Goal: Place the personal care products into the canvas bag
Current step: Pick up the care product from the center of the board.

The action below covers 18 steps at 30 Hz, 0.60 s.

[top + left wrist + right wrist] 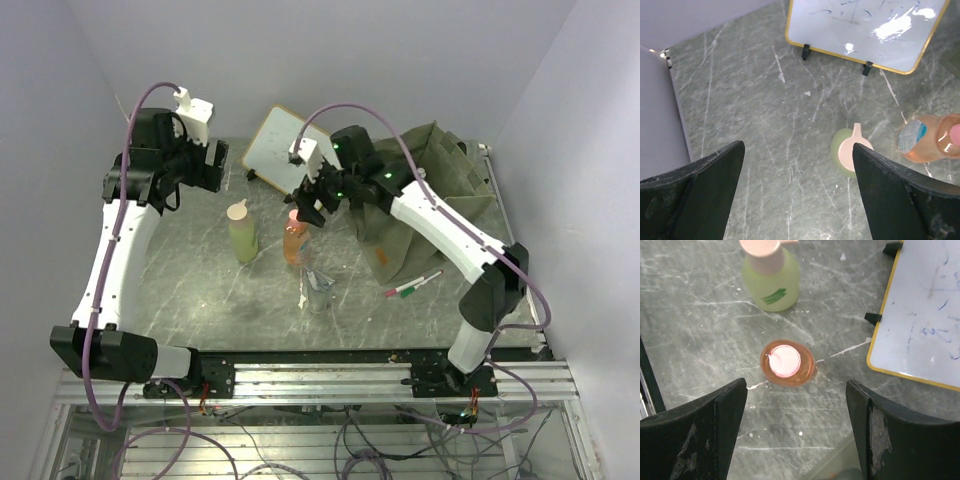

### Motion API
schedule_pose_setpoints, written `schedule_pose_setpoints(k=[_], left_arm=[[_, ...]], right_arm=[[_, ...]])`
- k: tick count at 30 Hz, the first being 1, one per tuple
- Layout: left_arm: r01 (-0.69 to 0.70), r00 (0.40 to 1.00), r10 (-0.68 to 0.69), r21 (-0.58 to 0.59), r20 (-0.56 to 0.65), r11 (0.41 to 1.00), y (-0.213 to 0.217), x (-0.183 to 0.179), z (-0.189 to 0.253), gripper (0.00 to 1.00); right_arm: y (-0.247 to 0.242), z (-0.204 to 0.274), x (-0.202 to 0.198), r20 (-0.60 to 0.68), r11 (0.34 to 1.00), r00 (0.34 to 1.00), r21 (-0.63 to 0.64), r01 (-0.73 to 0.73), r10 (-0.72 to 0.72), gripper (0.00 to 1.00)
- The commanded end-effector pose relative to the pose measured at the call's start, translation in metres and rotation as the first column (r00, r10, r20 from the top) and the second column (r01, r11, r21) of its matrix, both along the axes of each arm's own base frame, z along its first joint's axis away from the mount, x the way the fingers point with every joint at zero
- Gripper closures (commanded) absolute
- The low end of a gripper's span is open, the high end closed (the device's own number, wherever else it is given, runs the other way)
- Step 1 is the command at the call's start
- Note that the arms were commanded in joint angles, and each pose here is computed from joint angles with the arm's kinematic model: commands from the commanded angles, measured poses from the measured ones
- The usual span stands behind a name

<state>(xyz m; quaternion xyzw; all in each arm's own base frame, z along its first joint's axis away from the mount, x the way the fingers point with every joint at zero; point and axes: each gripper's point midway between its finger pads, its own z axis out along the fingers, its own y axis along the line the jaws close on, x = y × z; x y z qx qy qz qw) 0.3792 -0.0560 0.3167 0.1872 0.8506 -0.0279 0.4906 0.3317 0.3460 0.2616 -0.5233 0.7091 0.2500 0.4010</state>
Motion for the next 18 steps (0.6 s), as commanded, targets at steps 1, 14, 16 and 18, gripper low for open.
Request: schedule_pose_setpoints(k=[1,14,16,18], left_arm=[[-0.079,0.994,0.079,-0.011,0.07,0.997,0.017,0.003,0.015,0.0],[-0.076,0.993,0.074,0.013,0.088,0.997,0.02,-0.009,0.012,0.0],[-0.074,0.993,0.072,0.014,0.089,0.997,0.021,-0.009,0.011,0.0],[-0.08,0.992,0.078,0.015,0.094,0.997,0.021,-0.009,0.012,0.0]], right_arm=[[0.016,-0.002,0.016,0.007,0.992,0.992,-0.002,0.124,-0.124,0.21],[0.038,-0.051,0.013,-0.023,0.978,0.986,-0.131,0.161,-0.165,0.33],[0.039,-0.052,0.012,-0.025,0.978,0.986,-0.134,0.157,-0.162,0.35],[0.039,-0.053,0.01,-0.031,0.979,0.988,-0.138,0.147,-0.153,0.38]])
